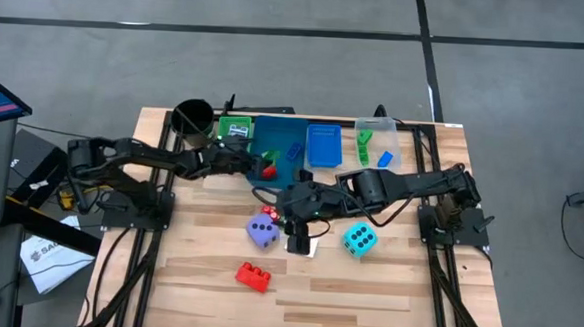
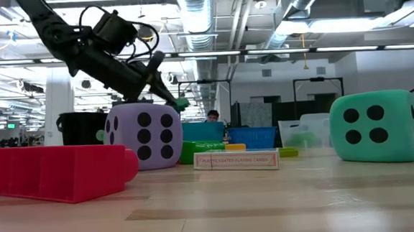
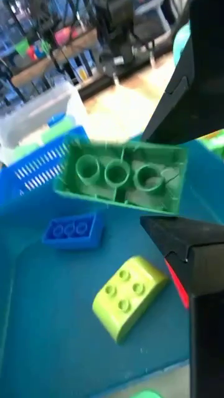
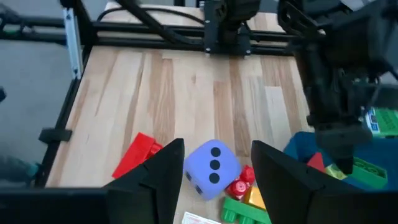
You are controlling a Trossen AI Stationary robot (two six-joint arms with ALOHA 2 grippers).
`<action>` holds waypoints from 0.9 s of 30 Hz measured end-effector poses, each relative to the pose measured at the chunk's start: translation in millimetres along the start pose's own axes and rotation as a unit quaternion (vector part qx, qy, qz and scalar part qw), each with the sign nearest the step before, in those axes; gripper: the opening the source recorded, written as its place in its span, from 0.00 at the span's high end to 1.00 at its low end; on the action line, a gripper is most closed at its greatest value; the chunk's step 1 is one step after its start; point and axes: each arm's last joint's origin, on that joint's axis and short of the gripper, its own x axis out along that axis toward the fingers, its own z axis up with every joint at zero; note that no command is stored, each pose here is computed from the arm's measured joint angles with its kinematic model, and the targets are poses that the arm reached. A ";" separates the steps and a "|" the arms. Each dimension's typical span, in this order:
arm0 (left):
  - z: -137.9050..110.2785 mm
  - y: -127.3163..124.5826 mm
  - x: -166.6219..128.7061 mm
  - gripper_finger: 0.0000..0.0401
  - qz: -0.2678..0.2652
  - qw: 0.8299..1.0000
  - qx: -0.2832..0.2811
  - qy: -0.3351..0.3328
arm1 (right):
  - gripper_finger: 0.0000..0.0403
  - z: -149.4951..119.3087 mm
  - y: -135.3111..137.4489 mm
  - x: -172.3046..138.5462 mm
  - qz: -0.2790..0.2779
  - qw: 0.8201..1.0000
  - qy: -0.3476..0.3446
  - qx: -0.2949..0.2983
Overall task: Pick & Place Toys
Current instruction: Put the small dark green game piece into the dark blue bin, then put the large yellow game piece into the transparent bin
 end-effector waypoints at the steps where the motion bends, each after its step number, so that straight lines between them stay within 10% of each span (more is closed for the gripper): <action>1: 1.6 -1.9 -1.4 0.54 -0.009 1.000 -0.002 -0.003 | 0.54 0.1 -0.8 0.2 -0.002 1.000 0.000 0.013; 19: 7.8 -26.8 -34.1 0.34 -0.217 0.966 0.057 0.128 | 0.54 -2.5 11.3 -3.2 -0.021 0.975 -0.006 0.221; 27: -8.6 -52.7 -56.7 0.34 -0.295 0.922 0.223 0.115 | 0.54 -8.8 24.9 -8.2 -0.062 0.976 -0.005 0.210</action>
